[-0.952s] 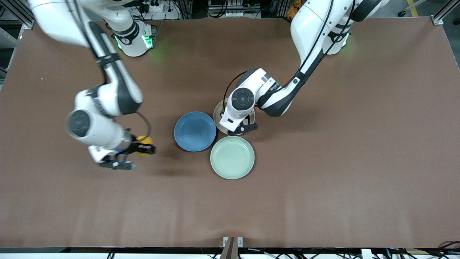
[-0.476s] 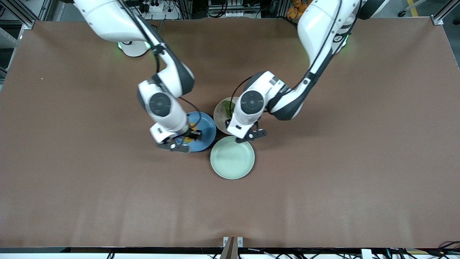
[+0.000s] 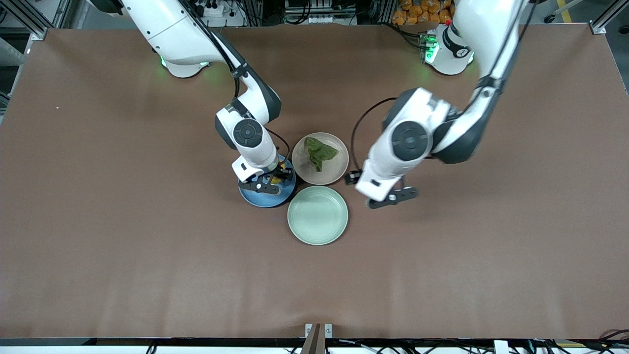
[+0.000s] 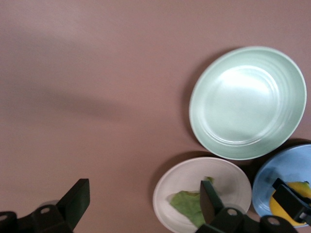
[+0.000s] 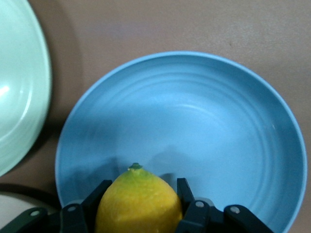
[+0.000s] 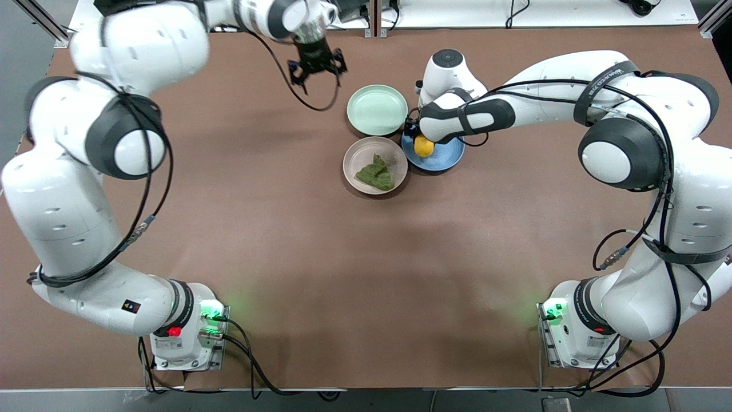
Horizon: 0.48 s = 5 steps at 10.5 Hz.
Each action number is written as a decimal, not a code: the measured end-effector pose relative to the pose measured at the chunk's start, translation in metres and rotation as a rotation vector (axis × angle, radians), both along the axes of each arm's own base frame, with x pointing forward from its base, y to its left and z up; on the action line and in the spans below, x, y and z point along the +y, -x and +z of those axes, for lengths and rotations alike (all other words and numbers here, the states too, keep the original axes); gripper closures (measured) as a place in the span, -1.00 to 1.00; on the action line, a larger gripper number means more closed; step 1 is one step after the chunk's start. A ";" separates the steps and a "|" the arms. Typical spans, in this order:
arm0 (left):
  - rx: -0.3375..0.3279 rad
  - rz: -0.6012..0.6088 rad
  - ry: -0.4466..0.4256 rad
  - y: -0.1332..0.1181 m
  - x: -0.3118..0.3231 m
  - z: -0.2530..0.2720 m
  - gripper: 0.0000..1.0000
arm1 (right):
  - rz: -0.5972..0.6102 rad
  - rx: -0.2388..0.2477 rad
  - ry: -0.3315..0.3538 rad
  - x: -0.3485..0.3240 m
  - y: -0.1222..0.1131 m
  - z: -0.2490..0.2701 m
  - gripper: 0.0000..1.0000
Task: Place lemon and lettuce in plates
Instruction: 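Open the right gripper over the blue plate while the left gripper withdraws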
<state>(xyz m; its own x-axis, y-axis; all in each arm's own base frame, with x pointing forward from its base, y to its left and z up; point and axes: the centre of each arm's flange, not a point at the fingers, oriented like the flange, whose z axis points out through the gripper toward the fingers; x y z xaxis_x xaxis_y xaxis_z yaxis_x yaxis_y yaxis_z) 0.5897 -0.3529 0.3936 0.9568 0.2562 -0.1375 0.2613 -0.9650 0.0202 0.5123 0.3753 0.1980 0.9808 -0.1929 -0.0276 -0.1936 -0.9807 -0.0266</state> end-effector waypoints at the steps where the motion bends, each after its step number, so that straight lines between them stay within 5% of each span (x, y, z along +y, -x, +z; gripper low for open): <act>1: -0.031 0.008 -0.032 -0.007 0.024 0.024 -1.00 | 0.006 -0.004 0.004 -0.001 0.000 0.000 -0.23; 3: -0.083 0.020 -0.059 -0.019 0.069 0.063 -1.00 | 0.007 -0.014 0.004 -0.002 -0.003 0.005 -0.41; 5: -0.104 0.023 -0.060 -0.030 0.116 0.087 -1.00 | -0.007 -0.046 0.000 -0.009 -0.015 0.032 -0.90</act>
